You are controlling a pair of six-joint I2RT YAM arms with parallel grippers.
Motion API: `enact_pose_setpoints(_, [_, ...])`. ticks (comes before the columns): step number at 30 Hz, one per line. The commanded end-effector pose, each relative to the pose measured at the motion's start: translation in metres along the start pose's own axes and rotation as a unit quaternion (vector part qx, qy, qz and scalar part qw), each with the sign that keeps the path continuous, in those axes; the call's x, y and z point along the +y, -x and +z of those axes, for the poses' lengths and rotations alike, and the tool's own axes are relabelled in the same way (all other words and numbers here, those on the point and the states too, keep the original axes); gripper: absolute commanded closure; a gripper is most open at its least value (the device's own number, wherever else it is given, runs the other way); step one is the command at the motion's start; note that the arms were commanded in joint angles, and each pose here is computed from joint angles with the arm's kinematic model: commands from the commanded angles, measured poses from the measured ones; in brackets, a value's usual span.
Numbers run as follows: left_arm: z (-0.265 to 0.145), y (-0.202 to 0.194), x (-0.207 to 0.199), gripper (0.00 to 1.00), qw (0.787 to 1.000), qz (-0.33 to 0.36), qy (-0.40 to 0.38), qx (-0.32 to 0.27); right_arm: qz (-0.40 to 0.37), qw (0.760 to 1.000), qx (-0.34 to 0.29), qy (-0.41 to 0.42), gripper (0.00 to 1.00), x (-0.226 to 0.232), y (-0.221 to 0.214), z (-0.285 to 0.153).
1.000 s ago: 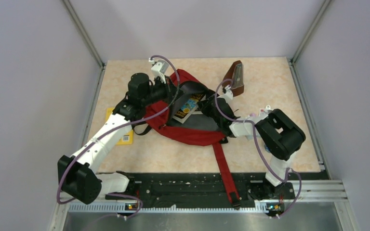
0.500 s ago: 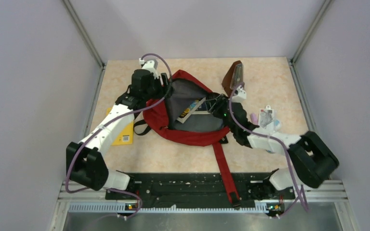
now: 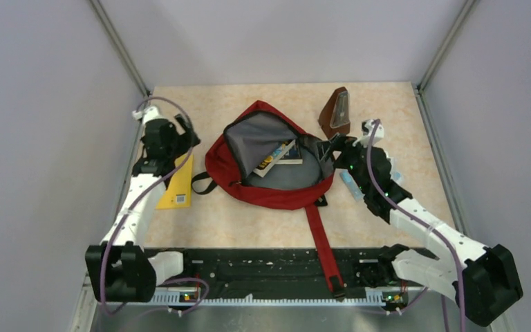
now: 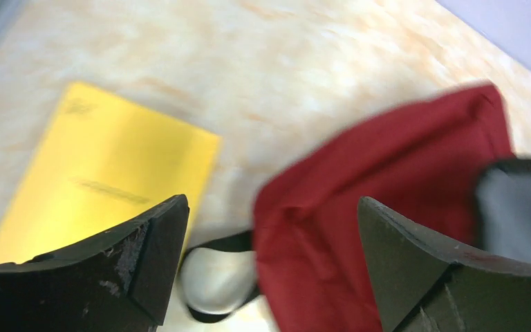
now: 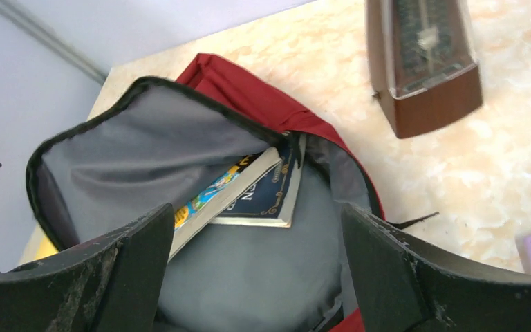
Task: Pack the student bag
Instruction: Place the book in the student bag, then adjust the book at the center of the board.
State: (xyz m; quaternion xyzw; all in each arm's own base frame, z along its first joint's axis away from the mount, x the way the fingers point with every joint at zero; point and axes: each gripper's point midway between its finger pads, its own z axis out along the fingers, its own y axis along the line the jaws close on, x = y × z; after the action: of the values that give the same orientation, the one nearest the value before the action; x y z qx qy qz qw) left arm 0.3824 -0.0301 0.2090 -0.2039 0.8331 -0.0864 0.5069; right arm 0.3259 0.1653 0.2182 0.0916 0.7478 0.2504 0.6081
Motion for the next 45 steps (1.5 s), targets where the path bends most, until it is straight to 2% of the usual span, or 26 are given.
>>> enact_pose_setpoints(1, [-0.013,0.009,0.074,0.04,0.993,-0.089,0.067,-0.041,-0.08,0.992,0.033,0.089,0.13,0.044,0.02,-0.003])
enact_pose_setpoints(5, [-0.016,0.0,0.147,0.05,0.981,-0.117,0.151,-0.043,-0.084,0.973,0.068,0.202,0.16,0.098,0.012,-0.002])
enact_pose_setpoints(8, [-0.019,-0.007,0.182,0.04,0.969,-0.134,0.204,-0.04,-0.116,0.956,0.096,0.252,0.16,0.142,-0.002,0.002])
enact_pose_setpoints(13, [-0.011,-0.026,0.219,0.04,0.956,-0.157,0.248,-0.022,-0.125,0.917,0.18,0.333,0.17,0.215,-0.05,0.009])
enact_pose_setpoints(16, [0.001,-0.044,0.229,0.04,0.951,-0.166,0.26,0.009,-0.158,0.9,0.217,0.344,0.18,0.247,-0.085,0.022])
enact_pose_setpoints(20, [0.009,-0.062,0.23,0.04,0.946,-0.175,0.265,0.062,-0.17,0.874,0.271,0.364,0.19,0.268,-0.129,0.03])
enact_pose_setpoints(24, [0.013,-0.081,0.238,0.04,0.939,-0.18,0.282,0.085,-0.168,0.85,0.303,0.398,0.19,0.295,-0.159,0.043])
enact_pose_setpoints(28, [0.016,-0.095,0.237,0.04,0.936,-0.191,0.278,0.102,-0.191,0.831,0.348,0.39,0.21,0.305,-0.199,0.059])
enact_pose_setpoints(36, [0.017,-0.117,0.211,0.07,0.944,-0.222,0.212,0.123,-0.195,0.835,0.397,0.327,0.26,0.295,-0.263,0.099])
enact_pose_setpoints(40, [0.016,-0.127,0.189,0.09,0.95,-0.23,0.166,0.132,-0.225,0.842,0.388,0.3,0.27,0.288,-0.27,0.102])
enact_pose_setpoints(45, [0.013,-0.142,0.157,0.1,0.955,-0.226,0.119,0.151,-0.229,0.85,0.376,0.289,0.26,0.288,-0.251,0.098])
